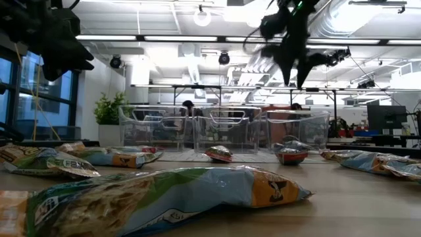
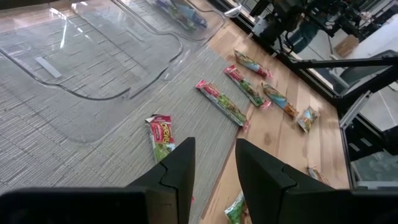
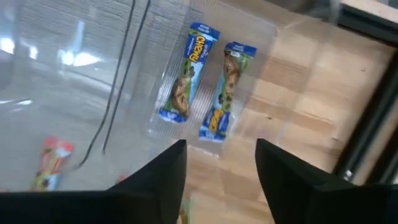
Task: Pick and place Granola Bars by type
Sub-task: Put the blue granola bar into the right transparent bin
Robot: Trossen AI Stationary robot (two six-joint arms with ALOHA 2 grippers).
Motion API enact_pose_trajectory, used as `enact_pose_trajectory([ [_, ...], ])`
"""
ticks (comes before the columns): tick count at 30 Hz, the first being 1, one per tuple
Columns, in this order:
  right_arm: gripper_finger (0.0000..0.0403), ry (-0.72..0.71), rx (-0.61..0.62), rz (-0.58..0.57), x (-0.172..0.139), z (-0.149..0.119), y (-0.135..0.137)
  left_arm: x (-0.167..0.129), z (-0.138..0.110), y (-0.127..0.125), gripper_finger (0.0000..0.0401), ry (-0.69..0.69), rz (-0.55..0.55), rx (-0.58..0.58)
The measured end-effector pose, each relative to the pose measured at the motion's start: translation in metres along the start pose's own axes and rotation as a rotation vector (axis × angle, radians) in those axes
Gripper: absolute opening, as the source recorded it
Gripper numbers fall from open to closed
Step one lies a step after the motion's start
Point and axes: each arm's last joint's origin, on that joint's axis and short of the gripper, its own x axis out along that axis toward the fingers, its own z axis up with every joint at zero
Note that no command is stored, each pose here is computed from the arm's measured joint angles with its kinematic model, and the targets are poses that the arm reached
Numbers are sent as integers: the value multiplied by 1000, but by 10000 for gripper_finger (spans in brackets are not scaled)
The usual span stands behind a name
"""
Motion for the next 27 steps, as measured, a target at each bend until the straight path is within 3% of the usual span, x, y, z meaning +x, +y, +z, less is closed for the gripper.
enact_pose_trajectory([
  [4,118,-45,2,44,-37,-29,-8,0,0,0,111,2,1,0],
  [10,13,-98,-153,85,-79,-87,-7,0,-2,2,111,14,35,1],
  [16,5,-233,-275,168,-111,-136,-11,0,-2,3,111,10,54,-36],
  [20,2,-209,-340,229,-104,-168,-24,0,-3,3,111,19,43,-114],
  [27,1,-197,-362,400,-44,-216,-49,-1,-11,0,111,192,-93,-178],
])
